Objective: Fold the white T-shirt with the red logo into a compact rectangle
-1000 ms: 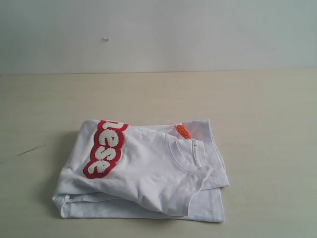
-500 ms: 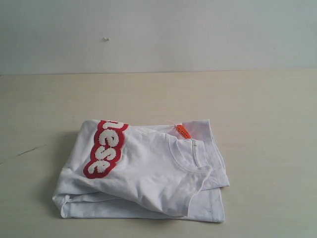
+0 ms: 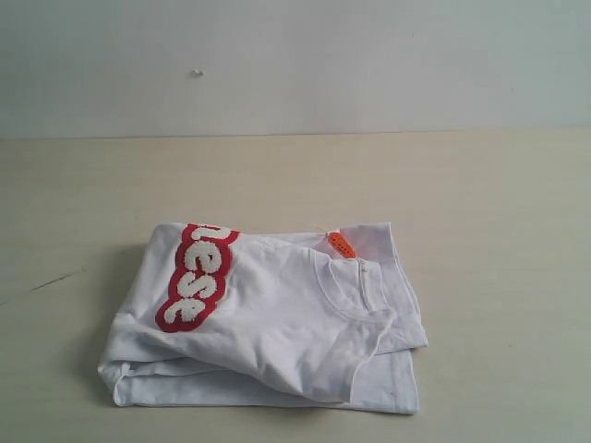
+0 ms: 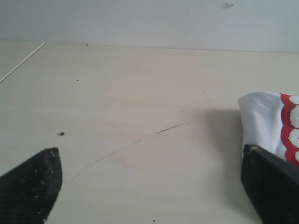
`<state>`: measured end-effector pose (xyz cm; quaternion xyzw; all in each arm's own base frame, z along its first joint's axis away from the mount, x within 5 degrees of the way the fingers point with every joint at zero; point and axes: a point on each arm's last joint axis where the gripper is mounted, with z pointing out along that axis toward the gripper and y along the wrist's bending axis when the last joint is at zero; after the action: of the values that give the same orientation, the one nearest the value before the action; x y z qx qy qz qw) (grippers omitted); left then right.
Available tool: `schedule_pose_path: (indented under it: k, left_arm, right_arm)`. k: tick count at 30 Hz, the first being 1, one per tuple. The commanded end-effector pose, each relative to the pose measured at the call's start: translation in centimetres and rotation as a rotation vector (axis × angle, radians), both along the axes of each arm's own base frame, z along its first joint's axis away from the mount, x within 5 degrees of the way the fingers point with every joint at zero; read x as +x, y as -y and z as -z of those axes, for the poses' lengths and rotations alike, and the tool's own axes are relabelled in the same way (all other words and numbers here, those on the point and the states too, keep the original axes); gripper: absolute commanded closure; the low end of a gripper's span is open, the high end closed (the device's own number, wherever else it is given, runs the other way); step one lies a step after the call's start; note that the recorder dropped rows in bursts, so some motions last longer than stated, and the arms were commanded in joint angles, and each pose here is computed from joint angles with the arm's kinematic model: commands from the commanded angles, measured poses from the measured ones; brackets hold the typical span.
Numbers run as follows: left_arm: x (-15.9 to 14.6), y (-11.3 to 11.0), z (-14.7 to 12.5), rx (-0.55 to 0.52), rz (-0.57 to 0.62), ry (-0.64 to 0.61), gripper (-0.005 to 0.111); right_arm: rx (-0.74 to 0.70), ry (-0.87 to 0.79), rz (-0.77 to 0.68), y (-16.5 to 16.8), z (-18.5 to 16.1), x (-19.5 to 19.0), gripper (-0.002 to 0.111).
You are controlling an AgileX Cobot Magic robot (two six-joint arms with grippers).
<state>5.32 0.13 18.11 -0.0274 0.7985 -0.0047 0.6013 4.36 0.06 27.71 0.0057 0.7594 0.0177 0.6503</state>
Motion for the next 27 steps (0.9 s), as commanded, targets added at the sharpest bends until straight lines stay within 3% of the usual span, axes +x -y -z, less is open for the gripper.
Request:
schedule_pose_path:
  k: [1, 10, 27]
  left_arm:
    - [0.0, 0.0, 0.0, -0.013, -0.002, 0.013, 0.004]
    - [0.0, 0.0, 0.0, -0.013, -0.002, 0.013, 0.004]
    - [0.0, 0.0, 0.0, -0.013, -0.002, 0.013, 0.004]
  right_arm:
    - [0.002, -0.033, 0.007, 0.0, 3.0, 0.9, 0.108]
    - [-0.006, -0.073, 0.013, 0.1, 6.8, 1.0, 0.108]
    - [0.038, -0.097, 0.202, 1.0, 9.5, 0.9, 0.108]
